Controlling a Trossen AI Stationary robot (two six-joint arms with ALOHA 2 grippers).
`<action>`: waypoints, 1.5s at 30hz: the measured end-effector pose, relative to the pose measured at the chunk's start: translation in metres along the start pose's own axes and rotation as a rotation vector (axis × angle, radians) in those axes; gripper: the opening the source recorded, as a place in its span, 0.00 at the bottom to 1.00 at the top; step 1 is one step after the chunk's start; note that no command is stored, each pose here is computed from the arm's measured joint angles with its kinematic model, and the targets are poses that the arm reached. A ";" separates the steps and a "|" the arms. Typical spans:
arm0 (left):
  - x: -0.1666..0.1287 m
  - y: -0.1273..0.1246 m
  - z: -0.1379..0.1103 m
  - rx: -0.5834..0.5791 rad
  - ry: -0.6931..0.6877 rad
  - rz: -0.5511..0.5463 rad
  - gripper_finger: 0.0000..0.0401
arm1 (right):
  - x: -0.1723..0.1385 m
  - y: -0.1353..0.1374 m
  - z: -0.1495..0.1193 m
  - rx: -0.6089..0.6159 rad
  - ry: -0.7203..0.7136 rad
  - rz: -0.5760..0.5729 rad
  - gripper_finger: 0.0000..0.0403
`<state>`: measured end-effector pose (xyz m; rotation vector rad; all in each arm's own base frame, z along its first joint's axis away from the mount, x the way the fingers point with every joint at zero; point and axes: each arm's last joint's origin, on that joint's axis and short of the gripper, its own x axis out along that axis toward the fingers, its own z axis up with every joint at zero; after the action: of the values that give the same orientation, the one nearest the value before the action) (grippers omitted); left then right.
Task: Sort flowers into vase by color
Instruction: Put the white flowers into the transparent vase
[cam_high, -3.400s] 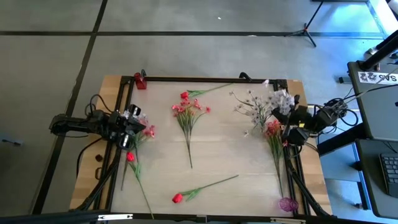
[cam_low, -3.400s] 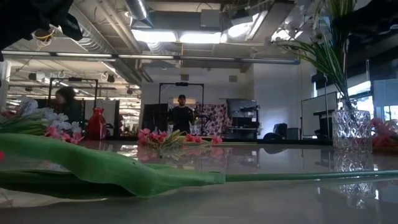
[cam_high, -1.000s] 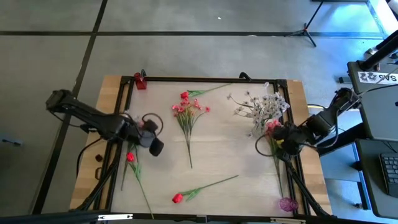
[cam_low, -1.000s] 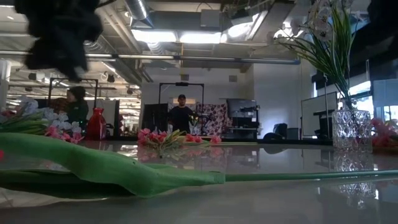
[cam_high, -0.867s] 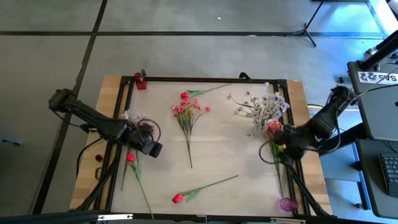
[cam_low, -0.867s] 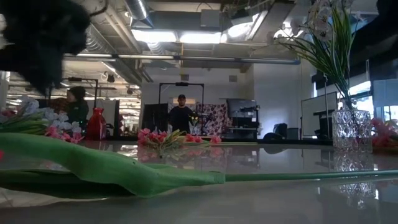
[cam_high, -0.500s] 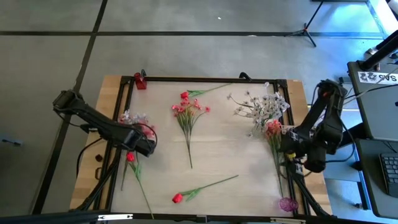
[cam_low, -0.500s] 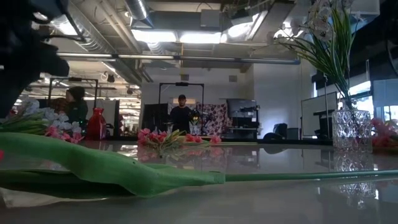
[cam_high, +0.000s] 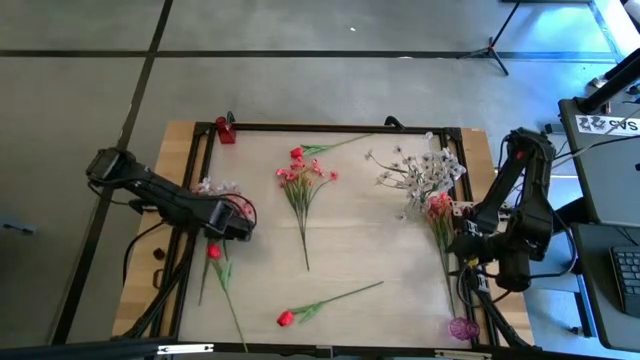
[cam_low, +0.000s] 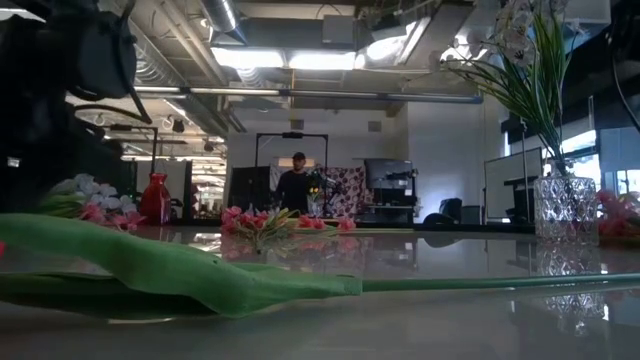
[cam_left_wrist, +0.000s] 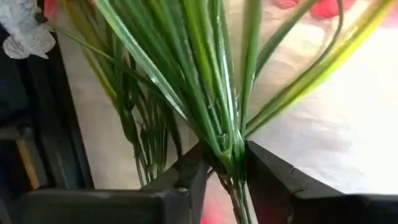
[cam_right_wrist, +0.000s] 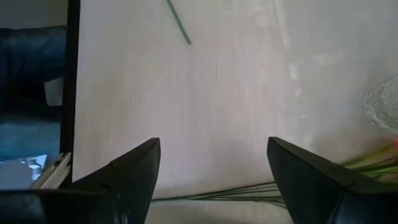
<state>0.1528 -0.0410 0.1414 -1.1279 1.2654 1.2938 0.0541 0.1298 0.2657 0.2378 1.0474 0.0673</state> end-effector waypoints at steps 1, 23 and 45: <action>0.000 -0.001 0.000 0.008 -0.011 -0.011 0.21 | 0.001 0.001 0.000 -0.002 0.005 -0.004 0.73; -0.090 -0.095 -0.036 0.604 -0.736 -0.916 0.05 | 0.002 0.017 0.010 0.041 -0.241 0.068 0.74; -0.079 -0.239 -0.095 0.995 -1.325 -1.375 0.05 | 0.072 0.067 0.064 -0.003 -0.659 -0.143 0.74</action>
<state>0.3975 -0.1399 0.1926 -0.0545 -0.1197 0.0395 0.1496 0.1964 0.2500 0.1635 0.4057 -0.1324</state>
